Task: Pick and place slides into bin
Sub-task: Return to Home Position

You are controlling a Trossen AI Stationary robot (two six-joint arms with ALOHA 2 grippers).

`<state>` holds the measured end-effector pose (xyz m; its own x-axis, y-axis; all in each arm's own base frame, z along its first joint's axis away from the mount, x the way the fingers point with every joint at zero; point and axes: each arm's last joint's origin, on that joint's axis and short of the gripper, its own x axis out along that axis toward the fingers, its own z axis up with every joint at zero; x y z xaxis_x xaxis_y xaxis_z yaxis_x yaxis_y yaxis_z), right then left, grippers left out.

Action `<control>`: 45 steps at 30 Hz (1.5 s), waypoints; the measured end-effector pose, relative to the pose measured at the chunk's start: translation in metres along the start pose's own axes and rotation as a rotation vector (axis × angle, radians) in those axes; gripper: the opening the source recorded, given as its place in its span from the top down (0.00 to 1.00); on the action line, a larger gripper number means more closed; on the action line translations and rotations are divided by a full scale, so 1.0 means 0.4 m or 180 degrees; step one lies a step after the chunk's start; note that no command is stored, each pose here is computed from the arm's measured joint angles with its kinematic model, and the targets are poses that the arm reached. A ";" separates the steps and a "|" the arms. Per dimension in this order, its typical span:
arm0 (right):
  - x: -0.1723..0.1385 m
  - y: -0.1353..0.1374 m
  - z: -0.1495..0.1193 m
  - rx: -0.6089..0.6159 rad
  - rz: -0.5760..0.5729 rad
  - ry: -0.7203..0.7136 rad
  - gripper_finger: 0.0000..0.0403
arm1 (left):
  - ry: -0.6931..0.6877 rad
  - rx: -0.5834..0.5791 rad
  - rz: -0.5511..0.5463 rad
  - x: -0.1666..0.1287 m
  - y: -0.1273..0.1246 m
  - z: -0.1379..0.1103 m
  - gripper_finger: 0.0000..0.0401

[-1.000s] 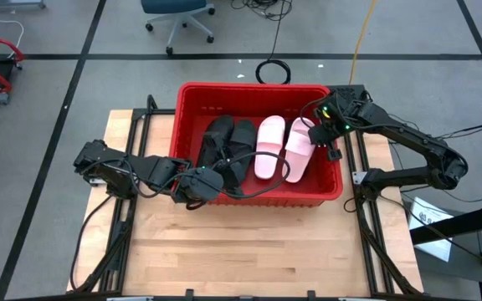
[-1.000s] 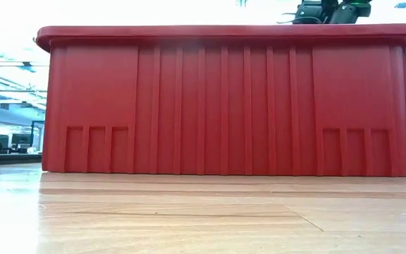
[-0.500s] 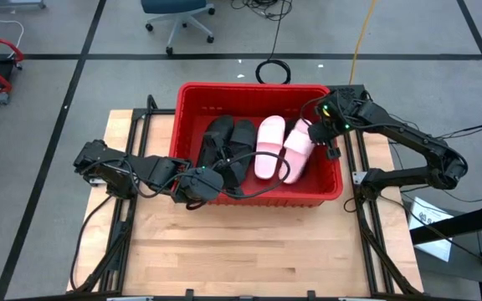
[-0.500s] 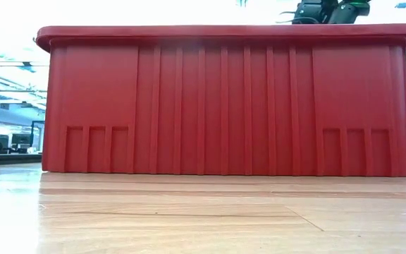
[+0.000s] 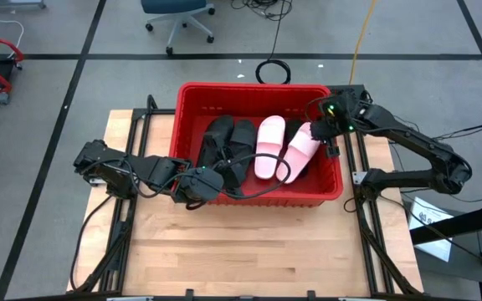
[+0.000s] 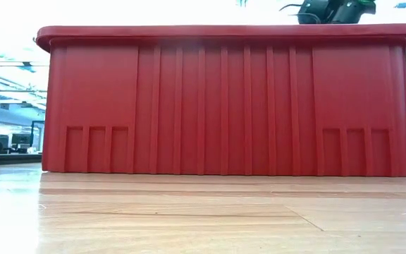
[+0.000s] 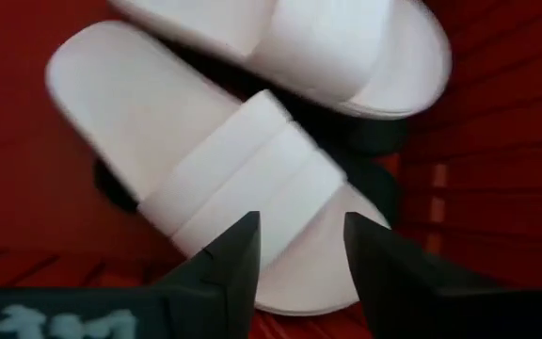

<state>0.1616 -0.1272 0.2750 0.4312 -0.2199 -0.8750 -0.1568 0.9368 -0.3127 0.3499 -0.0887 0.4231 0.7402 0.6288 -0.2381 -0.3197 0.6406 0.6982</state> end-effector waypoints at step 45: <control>-0.318 0.308 -0.110 0.0620 0.0801 -0.3204 1.00 | -0.0328 -0.1652 -0.1192 -0.274 0.156 -0.281 1.00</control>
<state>0.0484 0.0042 0.3317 0.9584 0.2303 -0.1684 -0.2372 0.9712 -0.0220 0.1823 -0.0680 0.4168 0.9017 0.2925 -0.3183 -0.2541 0.9543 0.1571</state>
